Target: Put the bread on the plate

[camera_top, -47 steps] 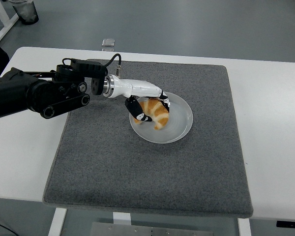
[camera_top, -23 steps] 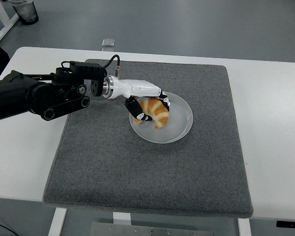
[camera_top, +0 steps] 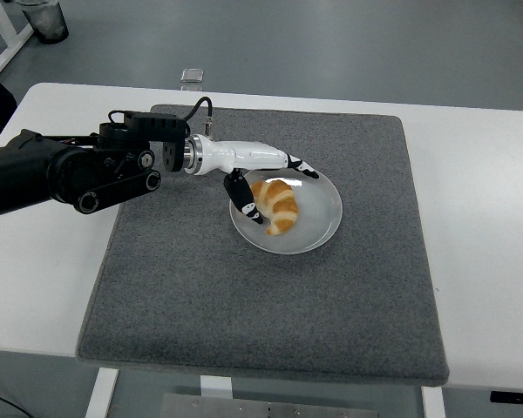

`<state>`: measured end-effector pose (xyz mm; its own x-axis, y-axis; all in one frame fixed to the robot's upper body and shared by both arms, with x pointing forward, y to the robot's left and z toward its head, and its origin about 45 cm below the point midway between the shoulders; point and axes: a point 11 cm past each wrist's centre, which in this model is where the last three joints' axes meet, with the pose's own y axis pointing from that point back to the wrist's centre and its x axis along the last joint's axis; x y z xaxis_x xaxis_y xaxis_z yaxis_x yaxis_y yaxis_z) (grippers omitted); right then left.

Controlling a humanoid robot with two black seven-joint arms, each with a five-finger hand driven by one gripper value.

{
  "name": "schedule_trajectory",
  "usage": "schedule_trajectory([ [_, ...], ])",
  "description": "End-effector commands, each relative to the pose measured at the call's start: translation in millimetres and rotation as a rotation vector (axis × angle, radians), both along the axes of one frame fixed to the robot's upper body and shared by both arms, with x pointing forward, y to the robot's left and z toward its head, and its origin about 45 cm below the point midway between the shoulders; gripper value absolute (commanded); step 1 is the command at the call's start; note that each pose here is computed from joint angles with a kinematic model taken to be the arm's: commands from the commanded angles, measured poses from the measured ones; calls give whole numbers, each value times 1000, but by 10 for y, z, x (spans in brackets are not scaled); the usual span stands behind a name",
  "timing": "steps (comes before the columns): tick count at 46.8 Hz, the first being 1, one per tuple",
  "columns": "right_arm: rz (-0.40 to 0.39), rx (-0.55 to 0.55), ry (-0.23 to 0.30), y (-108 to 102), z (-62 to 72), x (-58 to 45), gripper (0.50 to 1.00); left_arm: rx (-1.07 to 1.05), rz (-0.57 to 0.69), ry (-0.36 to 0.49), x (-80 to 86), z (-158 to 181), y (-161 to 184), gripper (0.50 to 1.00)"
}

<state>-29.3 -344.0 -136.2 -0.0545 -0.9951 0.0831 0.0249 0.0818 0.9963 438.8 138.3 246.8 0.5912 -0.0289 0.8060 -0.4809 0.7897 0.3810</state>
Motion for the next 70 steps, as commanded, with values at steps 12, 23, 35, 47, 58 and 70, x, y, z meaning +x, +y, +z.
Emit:
schedule_trajectory([
  [12,0,0,0,0,0,0,952,-354,116,126,254,758,-29,996],
  [23,0,0,0,0,0,0,952,-755,360,262,607,1073,434,1000],
  [35,0,-1,0,-2,0,0,954,-1090,598,457,747,846,955,1000],
  [47,0,-1,0,-2,0,0,952,-1424,782,648,690,512,1393,1000],
  [58,2,0,0,0,0,0,952,-1709,751,716,507,326,1830,1000],
  [70,-2,14,12,52,-6,-43,952,-1745,850,681,510,218,1969,1000],
])
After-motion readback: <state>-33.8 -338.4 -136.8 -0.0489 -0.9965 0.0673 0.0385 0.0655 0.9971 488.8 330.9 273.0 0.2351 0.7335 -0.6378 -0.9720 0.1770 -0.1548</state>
